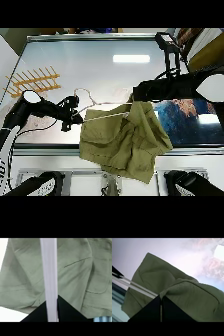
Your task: Fold the clothes and pants, and hang the long-sleeved shirts on hangers.
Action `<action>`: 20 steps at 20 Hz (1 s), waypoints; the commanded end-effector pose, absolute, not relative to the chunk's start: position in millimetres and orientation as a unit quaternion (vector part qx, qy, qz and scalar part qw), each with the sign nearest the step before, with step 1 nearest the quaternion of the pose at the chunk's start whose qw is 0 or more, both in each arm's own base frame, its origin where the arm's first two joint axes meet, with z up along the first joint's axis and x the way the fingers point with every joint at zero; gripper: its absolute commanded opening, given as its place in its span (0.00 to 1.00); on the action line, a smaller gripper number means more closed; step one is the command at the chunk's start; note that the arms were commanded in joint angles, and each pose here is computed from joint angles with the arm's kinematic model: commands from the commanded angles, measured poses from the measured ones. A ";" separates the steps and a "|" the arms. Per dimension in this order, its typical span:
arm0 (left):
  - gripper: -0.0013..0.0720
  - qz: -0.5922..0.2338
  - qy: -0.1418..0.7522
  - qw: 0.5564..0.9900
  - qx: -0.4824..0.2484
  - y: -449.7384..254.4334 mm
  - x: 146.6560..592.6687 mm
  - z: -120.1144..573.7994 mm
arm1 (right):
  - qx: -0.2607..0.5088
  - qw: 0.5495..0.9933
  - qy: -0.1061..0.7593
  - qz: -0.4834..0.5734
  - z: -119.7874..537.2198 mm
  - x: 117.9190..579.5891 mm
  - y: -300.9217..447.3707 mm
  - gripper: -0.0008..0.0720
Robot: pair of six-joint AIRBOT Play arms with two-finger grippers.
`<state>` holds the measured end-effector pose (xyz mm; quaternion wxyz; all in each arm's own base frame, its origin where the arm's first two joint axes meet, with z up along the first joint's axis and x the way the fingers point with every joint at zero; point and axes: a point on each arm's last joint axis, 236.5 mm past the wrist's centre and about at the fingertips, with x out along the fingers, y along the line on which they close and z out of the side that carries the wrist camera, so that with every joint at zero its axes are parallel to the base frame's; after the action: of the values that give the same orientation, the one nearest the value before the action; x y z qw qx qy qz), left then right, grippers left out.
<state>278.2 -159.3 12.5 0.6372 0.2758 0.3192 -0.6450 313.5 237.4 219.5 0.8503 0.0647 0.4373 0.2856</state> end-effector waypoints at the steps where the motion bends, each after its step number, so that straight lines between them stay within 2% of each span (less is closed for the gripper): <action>1: 0.04 -0.646 0.313 0.639 0.275 -161.2 279.4 13.9 | 0.077 0.840 0.424 0.329 230.2 301.1 264.7 0.03; 13: 0.04 -0.647 0.314 0.638 0.274 -161.4 278.5 14.2 | 0.083 0.816 0.392 0.417 230.9 276.6 356.1 0.03; 20: 0.04 -0.647 0.314 0.638 0.274 -161.5 278.5 14.2 | 0.085 0.809 0.404 0.419 216.6 279.4 370.7 0.03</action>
<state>278.6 -161.4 14.3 0.6387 0.2738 0.3136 -0.6472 278.1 364.0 220.3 0.8110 0.0796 0.4015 0.4179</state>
